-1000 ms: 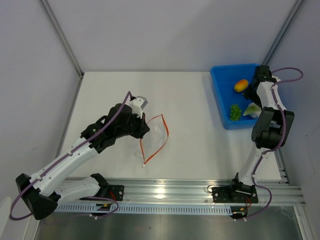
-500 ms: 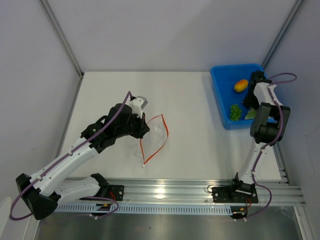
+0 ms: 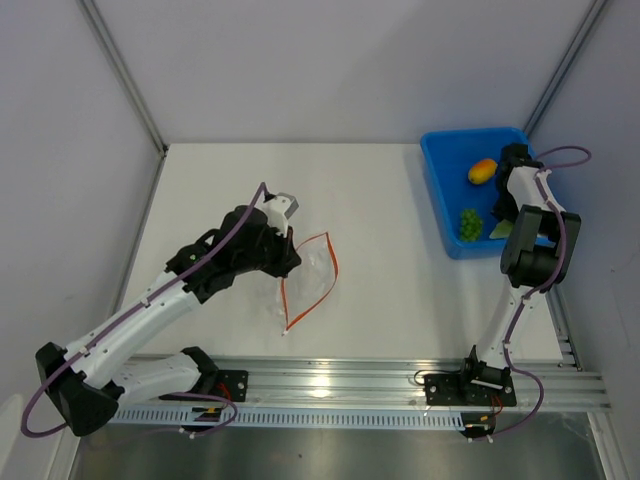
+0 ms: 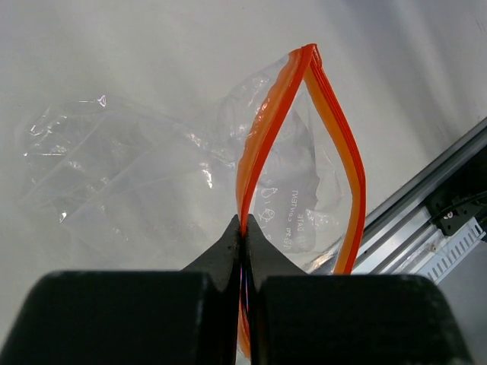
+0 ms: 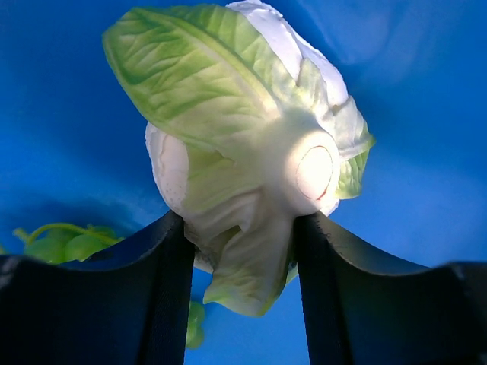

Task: Place the food in the zip-top bag and seal the zipper
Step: Pick up the fake vegetable from the bin, then place the fake vegetable in the zipper food storage bag.

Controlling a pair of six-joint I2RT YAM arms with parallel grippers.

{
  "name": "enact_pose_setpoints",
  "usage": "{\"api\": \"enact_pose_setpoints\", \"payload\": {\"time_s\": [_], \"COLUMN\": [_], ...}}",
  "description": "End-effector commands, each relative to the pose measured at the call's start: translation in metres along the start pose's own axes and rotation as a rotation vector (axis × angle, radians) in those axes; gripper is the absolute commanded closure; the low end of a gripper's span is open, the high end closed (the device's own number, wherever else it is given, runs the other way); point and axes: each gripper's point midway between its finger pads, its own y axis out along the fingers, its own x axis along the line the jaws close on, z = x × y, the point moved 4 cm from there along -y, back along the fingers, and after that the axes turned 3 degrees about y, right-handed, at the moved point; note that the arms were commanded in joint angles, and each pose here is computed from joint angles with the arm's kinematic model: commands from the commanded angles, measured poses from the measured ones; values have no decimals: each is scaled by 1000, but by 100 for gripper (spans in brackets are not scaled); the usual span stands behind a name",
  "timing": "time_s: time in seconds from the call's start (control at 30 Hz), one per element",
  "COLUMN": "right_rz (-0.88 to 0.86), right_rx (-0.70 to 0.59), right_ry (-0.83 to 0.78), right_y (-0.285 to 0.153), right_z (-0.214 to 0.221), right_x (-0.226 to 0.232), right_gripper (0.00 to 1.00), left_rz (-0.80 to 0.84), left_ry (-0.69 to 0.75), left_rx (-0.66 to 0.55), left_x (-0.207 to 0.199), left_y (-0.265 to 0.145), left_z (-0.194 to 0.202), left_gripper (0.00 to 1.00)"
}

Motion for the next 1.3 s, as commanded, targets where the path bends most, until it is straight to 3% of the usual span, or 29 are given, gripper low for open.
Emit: {"api": "enact_pose_setpoints", "payload": {"time_s": [0.0, 0.13, 0.27, 0.43, 0.6, 0.87, 1.1, 1.27], "right_rz": [-113, -189, -304, -684, -1147, -1632, -1875, -1917], "right_rx": [-103, -156, -204, -223, -158, -59, 129, 218], "right_ry": [80, 119, 136, 126, 56, -74, -91, -113], "right_y": [-35, -63, -102, -192, -275, -394, -446, -470], "right_z": [-32, -50, -61, -51, -1, 83, 145, 176], "right_x": [3, 1, 3, 20, 41, 23, -6, -21], "right_gripper": [81, 99, 100, 100, 100, 100, 100, 100], "left_rz": [41, 104, 137, 152, 198, 229, 262, 245], "left_ry": [-11, -49, -64, -76, -93, -125, -156, -180], "left_rx": [-18, 2, 2, -7, -15, -4, 8, 6], "left_x": [-7, -14, -19, -22, -29, -33, -36, -33], "left_y": [-6, -8, -11, -17, -21, -18, -10, -1], "left_z": [-16, -16, -20, -30, -38, -40, -44, -48], "left_gripper": [99, 99, 100, 99, 99, 99, 99, 99]}}
